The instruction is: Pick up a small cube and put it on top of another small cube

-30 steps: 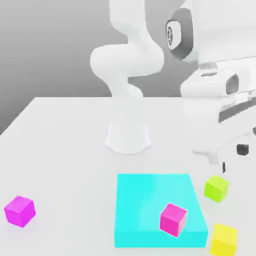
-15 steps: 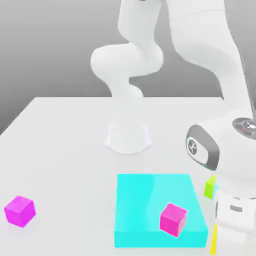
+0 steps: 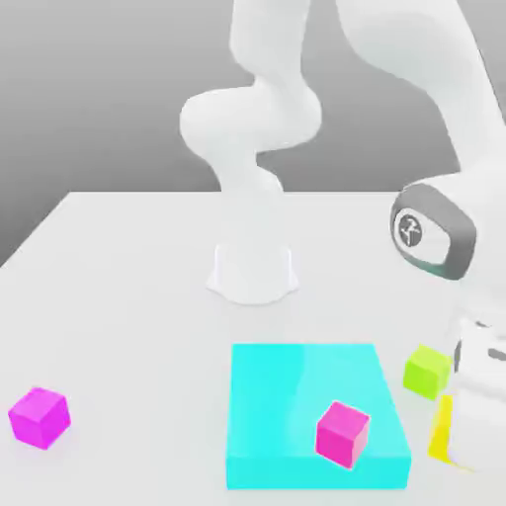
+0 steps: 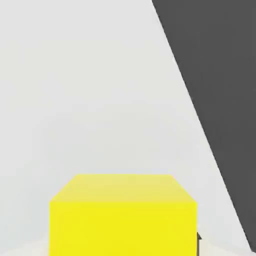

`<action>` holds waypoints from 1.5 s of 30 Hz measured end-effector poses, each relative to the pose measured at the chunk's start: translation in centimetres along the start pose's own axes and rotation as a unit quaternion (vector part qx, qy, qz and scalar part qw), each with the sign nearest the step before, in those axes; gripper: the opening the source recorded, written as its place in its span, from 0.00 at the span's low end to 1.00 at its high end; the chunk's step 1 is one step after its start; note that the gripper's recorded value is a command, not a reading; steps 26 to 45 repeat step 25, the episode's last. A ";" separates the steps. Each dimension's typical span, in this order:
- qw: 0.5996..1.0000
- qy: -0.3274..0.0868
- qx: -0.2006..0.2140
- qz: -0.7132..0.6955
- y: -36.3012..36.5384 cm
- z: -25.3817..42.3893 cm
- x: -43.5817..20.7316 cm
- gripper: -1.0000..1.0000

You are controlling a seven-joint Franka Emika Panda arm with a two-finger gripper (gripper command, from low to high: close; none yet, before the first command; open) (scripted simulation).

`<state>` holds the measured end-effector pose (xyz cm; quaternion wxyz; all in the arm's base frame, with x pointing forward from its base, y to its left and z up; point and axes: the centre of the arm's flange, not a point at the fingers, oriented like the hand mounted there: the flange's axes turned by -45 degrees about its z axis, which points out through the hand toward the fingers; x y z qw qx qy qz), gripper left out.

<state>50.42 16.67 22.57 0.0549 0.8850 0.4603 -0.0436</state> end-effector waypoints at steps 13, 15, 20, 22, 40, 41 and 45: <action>0.912 -0.008 0.043 0.407 15.4 1.6 -28.9 0.00; 0.882 0.007 0.052 0.469 15.9 2.5 -34.6 0.00; 0.826 0.037 0.060 0.559 15.7 8.1 -43.1 0.00; 0.824 0.037 0.060 0.563 15.4 10.3 -43.3 1.00; 0.824 0.037 0.060 0.563 15.4 10.3 -43.3 1.00; 0.824 0.037 0.060 0.563 15.4 10.3 -43.3 1.00; 0.824 0.037 0.060 0.563 15.4 10.3 -43.3 1.00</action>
